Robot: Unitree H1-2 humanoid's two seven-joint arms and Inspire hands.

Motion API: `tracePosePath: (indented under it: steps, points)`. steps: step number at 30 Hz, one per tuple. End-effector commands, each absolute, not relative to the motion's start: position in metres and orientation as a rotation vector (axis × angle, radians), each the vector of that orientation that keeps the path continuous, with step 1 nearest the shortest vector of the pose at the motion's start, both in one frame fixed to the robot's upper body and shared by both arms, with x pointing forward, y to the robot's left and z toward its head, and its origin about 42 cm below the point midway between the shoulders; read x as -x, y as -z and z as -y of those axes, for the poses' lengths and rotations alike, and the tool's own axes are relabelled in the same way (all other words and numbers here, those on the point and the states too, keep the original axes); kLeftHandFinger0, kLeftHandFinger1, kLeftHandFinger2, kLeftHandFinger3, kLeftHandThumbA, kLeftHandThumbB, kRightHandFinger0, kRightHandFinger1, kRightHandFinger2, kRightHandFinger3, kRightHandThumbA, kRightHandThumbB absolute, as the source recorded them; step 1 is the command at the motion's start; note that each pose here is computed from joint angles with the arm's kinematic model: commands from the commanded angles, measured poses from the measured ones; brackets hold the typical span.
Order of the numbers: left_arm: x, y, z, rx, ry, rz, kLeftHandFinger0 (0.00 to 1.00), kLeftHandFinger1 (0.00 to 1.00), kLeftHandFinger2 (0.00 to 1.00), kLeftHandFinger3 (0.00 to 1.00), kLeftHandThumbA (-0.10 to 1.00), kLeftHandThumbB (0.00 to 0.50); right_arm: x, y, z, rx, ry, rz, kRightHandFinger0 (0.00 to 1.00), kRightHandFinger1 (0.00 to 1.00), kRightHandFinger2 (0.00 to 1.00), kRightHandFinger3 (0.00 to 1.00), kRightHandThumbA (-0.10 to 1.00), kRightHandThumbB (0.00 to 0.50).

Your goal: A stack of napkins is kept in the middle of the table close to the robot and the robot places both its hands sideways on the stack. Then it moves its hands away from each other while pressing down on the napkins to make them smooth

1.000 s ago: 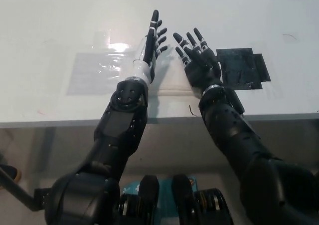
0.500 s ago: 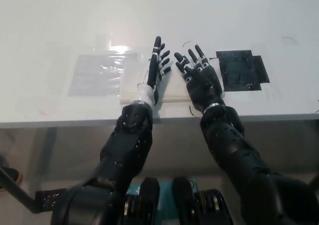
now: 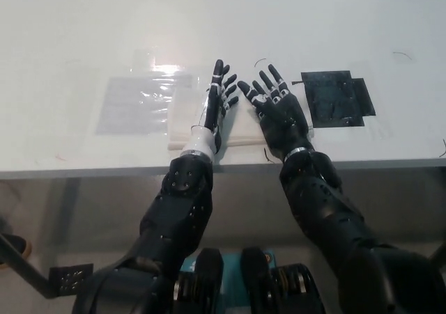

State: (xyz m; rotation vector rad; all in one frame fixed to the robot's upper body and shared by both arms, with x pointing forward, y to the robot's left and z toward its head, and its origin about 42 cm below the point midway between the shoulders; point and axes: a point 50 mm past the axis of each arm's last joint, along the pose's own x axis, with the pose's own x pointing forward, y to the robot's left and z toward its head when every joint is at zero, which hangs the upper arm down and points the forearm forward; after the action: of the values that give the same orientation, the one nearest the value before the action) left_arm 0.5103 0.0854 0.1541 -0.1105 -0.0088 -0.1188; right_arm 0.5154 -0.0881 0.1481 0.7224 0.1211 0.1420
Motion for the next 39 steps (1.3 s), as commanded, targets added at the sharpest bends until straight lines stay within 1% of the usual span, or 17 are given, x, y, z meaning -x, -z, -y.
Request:
tracePosePath:
  steps: [1, 4, 5, 7, 11, 13, 17, 18, 19, 21, 27, 30, 32, 34, 36, 37, 39]
  points:
    - [-0.507, -0.137, -0.106, 0.063, 0.128, -0.046, 1.0, 1.0, 1.0, 1.0, 1.0, 0.441, -0.513, -0.131, 0.119, -0.624, -0.071, -0.158, 1.0, 1.0, 1.0, 1.0, 1.0, 0.38]
    - [-0.513, -0.144, -0.117, 0.043, 0.126, -0.027, 1.0, 1.0, 1.0, 1.0, 1.0, 0.438, -0.52, -0.14, 0.135, -0.583, -0.06, -0.113, 1.0, 1.0, 1.0, 1.0, 1.0, 0.358]
    - [-0.516, -0.147, -0.122, 0.036, 0.124, -0.02, 1.0, 1.0, 1.0, 1.0, 1.0, 0.427, -0.523, -0.144, 0.142, -0.57, -0.058, -0.099, 1.0, 1.0, 1.0, 1.0, 1.0, 0.366]
    - [-0.519, -0.152, -0.129, 0.015, 0.117, -0.006, 1.0, 1.0, 1.0, 1.0, 1.0, 0.424, -0.527, -0.15, 0.152, -0.563, -0.058, -0.077, 1.0, 1.0, 1.0, 1.0, 1.0, 0.359]
    - [-0.528, -0.166, -0.144, 0.001, 0.108, 0.034, 1.0, 1.0, 1.0, 1.0, 1.0, 0.416, -0.537, -0.165, 0.172, -0.529, -0.048, -0.037, 1.0, 1.0, 1.0, 1.0, 1.0, 0.366]
    - [-0.533, -0.177, -0.154, -0.007, 0.111, 0.065, 1.0, 1.0, 1.0, 1.0, 1.0, 0.394, -0.541, -0.171, 0.184, -0.518, -0.037, -0.021, 1.0, 1.0, 1.0, 1.0, 1.0, 0.358]
    - [-0.538, -0.189, -0.169, -0.024, 0.103, 0.093, 1.0, 1.0, 1.0, 1.0, 1.0, 0.382, -0.541, -0.17, 0.209, -0.504, -0.027, -0.034, 1.0, 1.0, 1.0, 1.0, 1.0, 0.4]
    - [-0.539, -0.191, -0.173, -0.033, 0.1, 0.098, 1.0, 1.0, 1.0, 1.0, 1.0, 0.374, -0.54, -0.168, 0.212, -0.51, -0.021, -0.037, 1.0, 1.0, 1.0, 1.0, 1.0, 0.384]
    - [-0.539, -0.191, -0.176, -0.037, 0.094, 0.098, 1.0, 1.0, 1.0, 1.0, 1.0, 0.373, -0.539, -0.166, 0.216, -0.519, -0.012, -0.037, 1.0, 1.0, 1.0, 1.0, 1.0, 0.351]
    - [-0.539, -0.191, -0.181, -0.03, 0.092, 0.095, 1.0, 1.0, 1.0, 1.0, 1.0, 0.379, -0.537, -0.162, 0.22, -0.525, 0.004, -0.042, 1.0, 1.0, 1.0, 1.0, 1.0, 0.324]
    - [-0.542, -0.199, -0.205, -0.044, 0.076, 0.116, 1.0, 1.0, 1.0, 1.0, 1.0, 0.351, -0.535, -0.159, 0.233, -0.521, 0.03, -0.036, 1.0, 1.0, 1.0, 1.0, 1.0, 0.33]
    - [-0.542, -0.2, -0.215, -0.039, 0.065, 0.108, 1.0, 1.0, 1.0, 1.0, 1.0, 0.36, -0.534, -0.158, 0.238, -0.517, 0.038, -0.031, 1.0, 1.0, 1.0, 1.0, 1.0, 0.338]
    - [-0.542, -0.201, -0.221, -0.059, 0.058, 0.107, 1.0, 1.0, 1.0, 1.0, 1.0, 0.376, -0.534, -0.158, 0.239, -0.513, 0.038, -0.028, 1.0, 1.0, 1.0, 1.0, 1.0, 0.342]
    - [-0.542, -0.203, -0.227, -0.079, 0.052, 0.105, 1.0, 1.0, 1.0, 1.0, 1.0, 0.365, -0.535, -0.161, 0.241, -0.497, 0.037, -0.017, 1.0, 1.0, 1.0, 1.0, 1.0, 0.336]
    - [-0.541, -0.203, -0.235, -0.093, 0.046, 0.116, 1.0, 1.0, 1.0, 1.0, 1.0, 0.351, -0.536, -0.167, 0.242, -0.471, 0.017, 0.02, 1.0, 1.0, 1.0, 1.0, 1.0, 0.336]
    - [-0.54, -0.205, -0.238, -0.097, 0.049, 0.134, 1.0, 1.0, 1.0, 1.0, 1.0, 0.35, -0.537, -0.171, 0.242, -0.451, 0.003, 0.048, 1.0, 1.0, 1.0, 1.0, 1.0, 0.352]
    - [-0.538, -0.206, -0.243, -0.102, 0.052, 0.156, 1.0, 1.0, 1.0, 1.0, 1.0, 0.346, -0.539, -0.179, 0.24, -0.414, -0.016, 0.1, 1.0, 1.0, 1.0, 1.0, 1.0, 0.355]
